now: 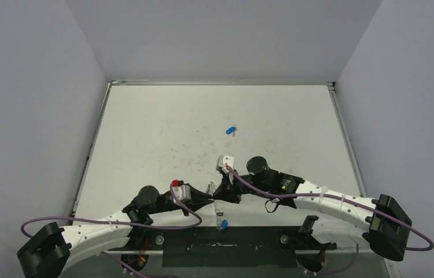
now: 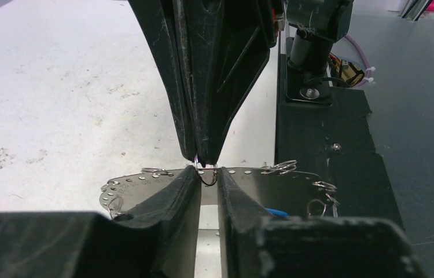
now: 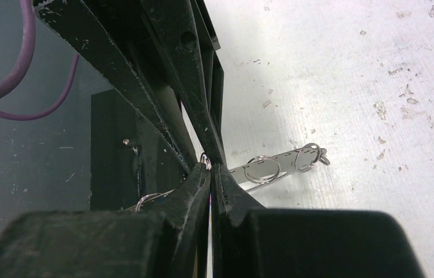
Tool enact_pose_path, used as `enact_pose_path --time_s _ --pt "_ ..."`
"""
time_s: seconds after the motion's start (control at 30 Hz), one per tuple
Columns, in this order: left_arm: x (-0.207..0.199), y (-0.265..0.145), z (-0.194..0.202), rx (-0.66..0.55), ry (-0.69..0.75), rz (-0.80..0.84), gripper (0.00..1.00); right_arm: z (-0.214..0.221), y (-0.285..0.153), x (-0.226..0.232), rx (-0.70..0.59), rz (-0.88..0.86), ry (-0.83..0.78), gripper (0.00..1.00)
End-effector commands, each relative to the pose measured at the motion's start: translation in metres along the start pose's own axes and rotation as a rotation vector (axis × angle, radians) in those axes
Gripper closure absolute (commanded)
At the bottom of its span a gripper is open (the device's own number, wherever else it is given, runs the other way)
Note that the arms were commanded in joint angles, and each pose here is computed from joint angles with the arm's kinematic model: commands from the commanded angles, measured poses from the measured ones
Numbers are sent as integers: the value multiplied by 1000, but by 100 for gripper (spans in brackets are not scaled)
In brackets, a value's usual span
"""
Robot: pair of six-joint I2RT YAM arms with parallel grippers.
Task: Put the keys on the keyring
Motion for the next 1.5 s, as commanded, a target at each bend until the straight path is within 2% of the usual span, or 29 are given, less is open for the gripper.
enact_pose_path --time_s 0.0,0.17,0.37,0.4,0.5,0.57,0.7,0.77,0.93,1.17,1.3,1.47 --pt "0 7 -32 -100 29 17 88 -19 2 6 -70 -34 -57 100" --pt "-1 7 -31 -94 11 14 100 -19 2 6 -70 -33 -58 100" --pt "1 7 -30 -79 -13 0 100 -18 2 3 -68 -17 -54 100" --pt "1 7 -30 -79 -14 0 100 -18 2 3 -68 -12 -52 97" --pt "1 7 -30 -79 -12 0 100 -23 2 0 -81 10 -45 69" --pt "1 7 -29 -77 -7 1 100 -29 0 0 -107 19 -46 57" --pt "2 6 -29 -76 6 -6 100 -48 -8 0 -198 55 -48 27" --pt "2 5 -29 -77 12 -11 100 -58 -13 -1 -240 85 -47 17" --pt "5 1 -28 -73 23 -34 100 -76 -29 -16 -316 221 -16 2" --pt "4 -4 -29 -69 73 -39 100 -80 -47 -57 -343 455 147 0" --pt "6 -7 -31 -46 134 -37 100 -74 -52 -87 -307 561 257 0" --pt "5 -11 -29 -16 148 -38 100 -48 -69 -147 -193 866 427 0"
Point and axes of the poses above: each gripper's point midway between its finger pads, its own y axis out along the fingers, its own x axis along the line the jaws close on, z = x × y, the point moved 2 cm from there along -y, back along the fingers, and after that the axes turned 2 degrees about y, right-handed, at the moved point
